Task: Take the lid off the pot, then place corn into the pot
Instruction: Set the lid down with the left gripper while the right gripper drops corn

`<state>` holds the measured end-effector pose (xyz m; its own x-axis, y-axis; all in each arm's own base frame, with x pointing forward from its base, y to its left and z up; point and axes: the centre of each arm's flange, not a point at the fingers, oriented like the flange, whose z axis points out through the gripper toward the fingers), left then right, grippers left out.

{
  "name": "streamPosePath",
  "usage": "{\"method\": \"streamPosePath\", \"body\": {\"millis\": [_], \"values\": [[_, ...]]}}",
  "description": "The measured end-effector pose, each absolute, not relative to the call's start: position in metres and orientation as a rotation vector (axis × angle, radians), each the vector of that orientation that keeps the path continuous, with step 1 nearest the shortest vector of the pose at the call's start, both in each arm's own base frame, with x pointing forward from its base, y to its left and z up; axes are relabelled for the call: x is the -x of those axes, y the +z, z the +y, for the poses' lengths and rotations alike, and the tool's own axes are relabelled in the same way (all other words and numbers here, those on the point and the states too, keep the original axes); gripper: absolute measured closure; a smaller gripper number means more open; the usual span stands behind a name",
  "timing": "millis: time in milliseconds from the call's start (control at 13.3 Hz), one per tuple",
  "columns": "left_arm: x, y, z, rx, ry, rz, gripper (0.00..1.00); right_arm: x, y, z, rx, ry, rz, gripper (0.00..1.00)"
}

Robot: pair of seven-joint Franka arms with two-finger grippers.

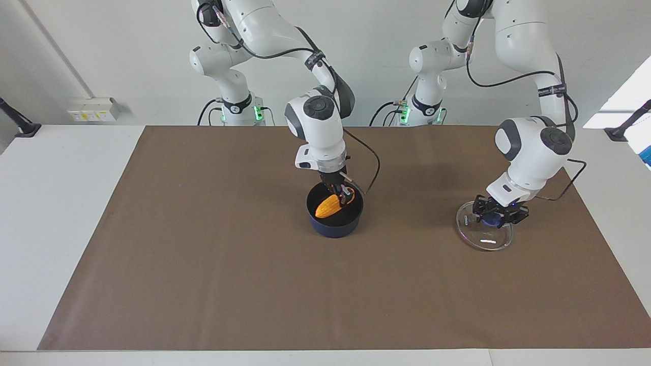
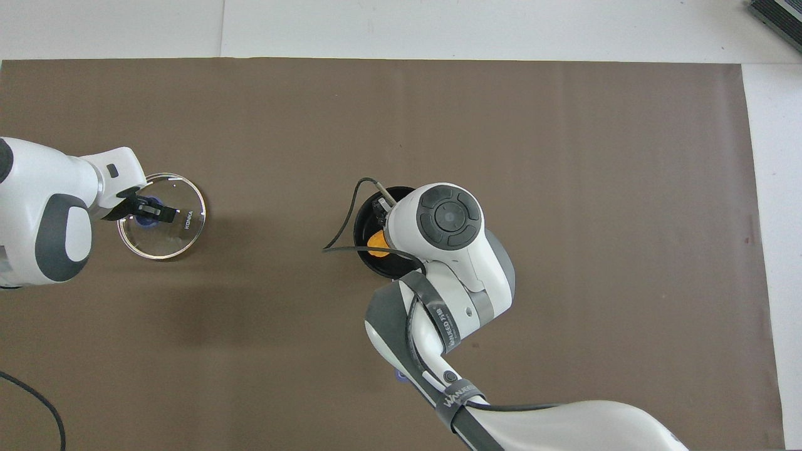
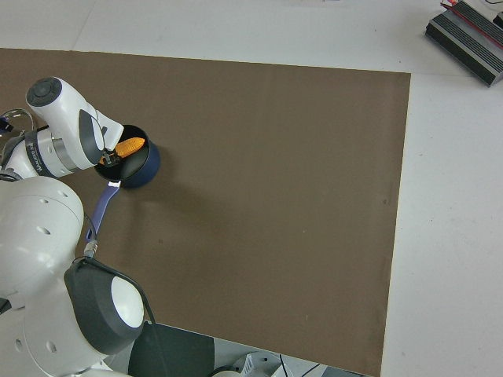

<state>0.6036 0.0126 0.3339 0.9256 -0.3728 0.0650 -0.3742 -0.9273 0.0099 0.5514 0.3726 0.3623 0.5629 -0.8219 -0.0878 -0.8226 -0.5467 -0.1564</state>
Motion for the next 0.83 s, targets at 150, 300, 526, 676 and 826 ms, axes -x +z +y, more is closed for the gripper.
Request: {"method": "streamPosePath", "body": {"millis": [150,300,526,676,826], "values": [[-0.602,0.332,0.012,-3.058,0.075,-0.595,0.40,-0.552,0.358,0.373,2.620,0.010,1.393,0.58],[-0.600,0.331,0.012,-3.055,0.045,-0.596,0.40,-0.552,0.358,0.373,2.620,0.011,1.393,0.58],[-0.600,0.333,0.010,-3.052,0.031,-0.599,0.22,-0.552,0.357,0.373,2.621,0.011,1.394,0.58],[-0.604,0.343,0.010,-3.056,0.061,-0.601,0.01,-0.551,0.356,0.372,2.622,0.013,1.395,0.58],[-0.607,0.362,0.009,-3.065,0.111,-0.606,0.00,-0.551,0.355,0.372,2.623,0.013,1.396,0.58]]}}
